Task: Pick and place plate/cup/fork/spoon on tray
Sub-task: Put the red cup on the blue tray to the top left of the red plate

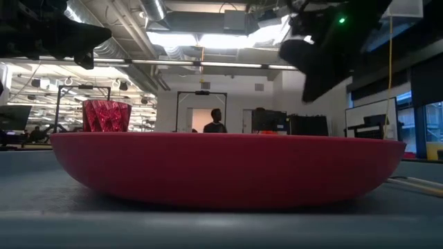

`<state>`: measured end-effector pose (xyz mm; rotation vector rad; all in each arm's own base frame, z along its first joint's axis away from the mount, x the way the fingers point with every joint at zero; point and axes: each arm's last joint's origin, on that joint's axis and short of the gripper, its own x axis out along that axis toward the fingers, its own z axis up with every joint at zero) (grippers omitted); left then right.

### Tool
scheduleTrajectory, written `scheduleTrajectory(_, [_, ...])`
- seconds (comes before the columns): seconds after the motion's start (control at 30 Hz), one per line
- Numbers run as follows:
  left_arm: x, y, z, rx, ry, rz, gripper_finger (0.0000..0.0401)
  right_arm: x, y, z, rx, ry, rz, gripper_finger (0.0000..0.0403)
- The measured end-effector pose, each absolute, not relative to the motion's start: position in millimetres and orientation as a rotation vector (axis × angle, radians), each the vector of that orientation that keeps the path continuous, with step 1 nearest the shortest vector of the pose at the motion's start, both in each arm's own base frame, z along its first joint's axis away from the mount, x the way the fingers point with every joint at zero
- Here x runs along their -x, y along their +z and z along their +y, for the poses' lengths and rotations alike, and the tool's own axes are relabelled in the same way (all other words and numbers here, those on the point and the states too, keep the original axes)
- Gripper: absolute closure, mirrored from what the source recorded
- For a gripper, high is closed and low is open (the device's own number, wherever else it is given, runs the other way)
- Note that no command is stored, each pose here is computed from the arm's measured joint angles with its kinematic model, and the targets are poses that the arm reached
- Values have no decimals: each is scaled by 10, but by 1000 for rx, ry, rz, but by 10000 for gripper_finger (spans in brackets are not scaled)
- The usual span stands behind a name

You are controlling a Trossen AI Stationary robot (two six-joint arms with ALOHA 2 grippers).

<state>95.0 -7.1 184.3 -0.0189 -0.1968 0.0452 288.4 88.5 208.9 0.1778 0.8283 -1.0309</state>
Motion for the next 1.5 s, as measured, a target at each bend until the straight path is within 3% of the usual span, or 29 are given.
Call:
scheduleTrajectory(0.27, [-950, 1844, -71, 19, 46, -197, 401, -2437, 2539, 724, 60, -1131, 771, 337])
scheduleTrajectory(0.53, [-950, 1844, -71, 19, 45, -197, 401, -2343, 2470, 786, 126, -1104, 697, 337])
scheduleTrajectory(0.9, [-950, 1844, -71, 19, 45, -197, 401, -1840, 2108, 635, -164, -1034, 507, 337])
scheduleTrajectory(1.1, [-949, 1844, -71, 19, 45, -197, 401, -1758, 1943, 505, -259, -705, 443, 337])
scheduleTrajectory(1.23, [-949, 1845, -71, 19, 45, -198, 401, -1769, 1799, 434, -215, -374, 370, 337])
scheduleTrajectory(1.5, [-949, 1845, -71, 19, 45, -197, 401, -1598, 1459, 281, -131, 3, 299, 337])
